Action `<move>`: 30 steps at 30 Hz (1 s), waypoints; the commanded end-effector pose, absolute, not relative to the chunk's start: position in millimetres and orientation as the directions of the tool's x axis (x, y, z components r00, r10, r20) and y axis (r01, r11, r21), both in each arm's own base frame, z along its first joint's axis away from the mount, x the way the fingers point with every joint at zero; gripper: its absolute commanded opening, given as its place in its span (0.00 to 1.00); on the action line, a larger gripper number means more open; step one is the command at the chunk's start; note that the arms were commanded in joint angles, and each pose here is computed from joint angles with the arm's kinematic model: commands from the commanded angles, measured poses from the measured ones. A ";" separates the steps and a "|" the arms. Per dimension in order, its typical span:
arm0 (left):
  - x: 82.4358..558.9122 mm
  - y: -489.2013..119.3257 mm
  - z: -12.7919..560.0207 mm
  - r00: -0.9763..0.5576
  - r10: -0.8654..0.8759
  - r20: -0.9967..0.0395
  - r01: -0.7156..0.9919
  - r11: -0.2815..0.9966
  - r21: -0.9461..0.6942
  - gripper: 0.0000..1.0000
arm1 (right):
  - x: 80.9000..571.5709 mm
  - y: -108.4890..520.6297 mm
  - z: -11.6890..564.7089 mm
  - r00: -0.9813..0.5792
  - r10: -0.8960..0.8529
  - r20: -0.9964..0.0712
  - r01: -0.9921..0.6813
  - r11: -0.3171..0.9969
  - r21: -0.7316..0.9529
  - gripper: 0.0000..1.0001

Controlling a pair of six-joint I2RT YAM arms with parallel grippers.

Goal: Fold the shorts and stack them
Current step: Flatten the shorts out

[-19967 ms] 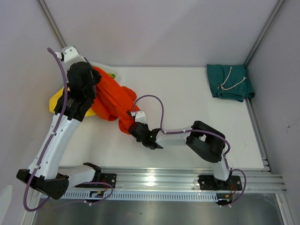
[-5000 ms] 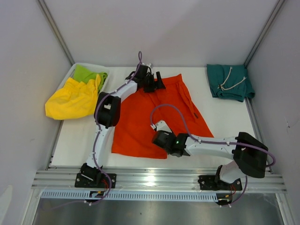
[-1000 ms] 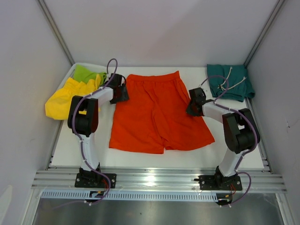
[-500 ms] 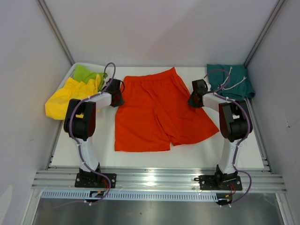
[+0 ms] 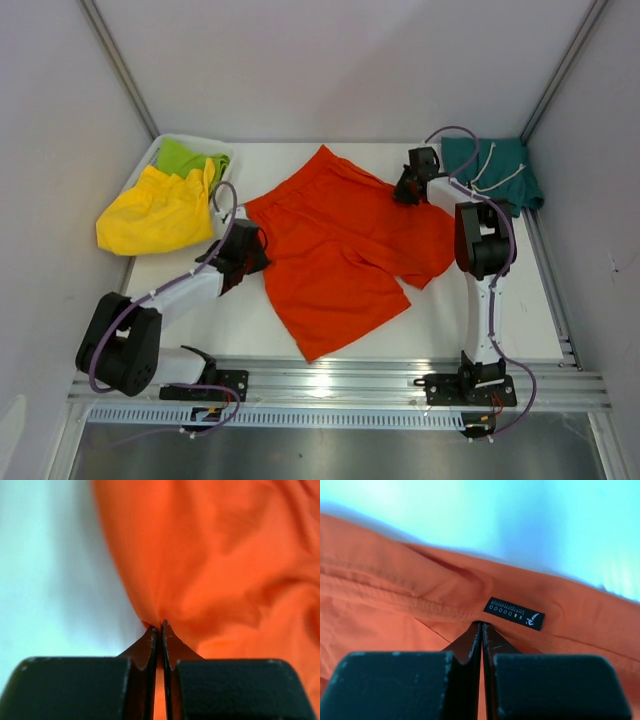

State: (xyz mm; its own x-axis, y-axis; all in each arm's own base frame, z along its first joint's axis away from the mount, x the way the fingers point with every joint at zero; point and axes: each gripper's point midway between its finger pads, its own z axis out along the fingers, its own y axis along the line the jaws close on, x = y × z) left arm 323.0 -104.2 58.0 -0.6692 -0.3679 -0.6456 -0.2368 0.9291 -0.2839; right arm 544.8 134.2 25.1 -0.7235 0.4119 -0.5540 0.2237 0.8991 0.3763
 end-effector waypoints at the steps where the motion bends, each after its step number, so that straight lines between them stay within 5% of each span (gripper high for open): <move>1: 311.7 -124.6 59.5 -0.624 -0.441 -0.645 -0.250 0.895 -0.371 0.07 | 552.3 152.1 16.4 -0.766 0.345 -0.542 0.137 0.912 0.386 0.01; 7: 279.1 -148.2 29.8 -0.659 -0.451 -0.602 -0.256 0.887 -0.384 0.16 | 573.0 177.0 23.0 -0.771 0.299 -0.562 0.053 0.910 0.411 0.02; 9: 270.9 -155.2 31.2 -0.660 -0.439 -0.610 -0.245 0.893 -0.378 0.33 | 577.4 182.8 28.1 -0.764 0.296 -0.574 0.029 0.904 0.427 0.02; 10: 267.8 -149.1 31.4 -0.642 -0.448 -0.622 -0.278 0.892 -0.357 0.59 | 578.6 185.1 29.5 -0.762 0.295 -0.577 0.021 0.901 0.433 0.03; 13: 256.5 -146.4 37.9 -0.636 -0.440 -0.634 -0.274 0.897 -0.347 0.99 | 587.4 189.1 44.5 -0.742 0.298 -0.600 -0.002 0.894 0.448 0.05; 15: 256.5 -143.0 47.5 -0.626 -0.433 -0.649 -0.268 0.901 -0.342 0.99 | 594.2 189.8 61.3 -0.727 0.301 -0.617 -0.021 0.888 0.458 0.12; 18: 260.6 -135.8 73.2 -0.592 -0.415 -0.692 -0.251 0.910 -0.330 0.99 | 598.4 191.8 94.3 -0.697 0.300 -0.652 -0.060 0.881 0.469 0.35; 23: 278.5 -115.8 95.4 -0.559 -0.425 -0.712 -0.265 0.905 -0.332 0.99 | 586.7 195.1 153.2 -0.656 0.286 -0.699 -0.133 0.867 0.479 0.53; 26: 288.8 -103.8 94.4 -0.561 -0.447 -0.697 -0.270 0.894 -0.357 0.99 | 561.2 197.2 182.9 -0.639 0.260 -0.724 -0.184 0.862 0.473 0.79; 30: 306.4 -81.5 98.7 -0.522 -0.475 -0.709 -0.310 0.879 -0.361 0.99 | 505.4 200.9 204.6 -0.614 0.225 -0.757 -0.238 0.861 0.449 0.84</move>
State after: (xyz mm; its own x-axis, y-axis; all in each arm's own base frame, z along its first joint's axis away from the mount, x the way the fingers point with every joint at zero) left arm 284.9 -85.4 79.4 -0.5577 -0.4760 -0.6800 -0.3470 0.8779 -0.3299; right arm 534.1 187.3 140.7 -0.7056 0.2594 -0.6595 -0.1095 0.8795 0.4631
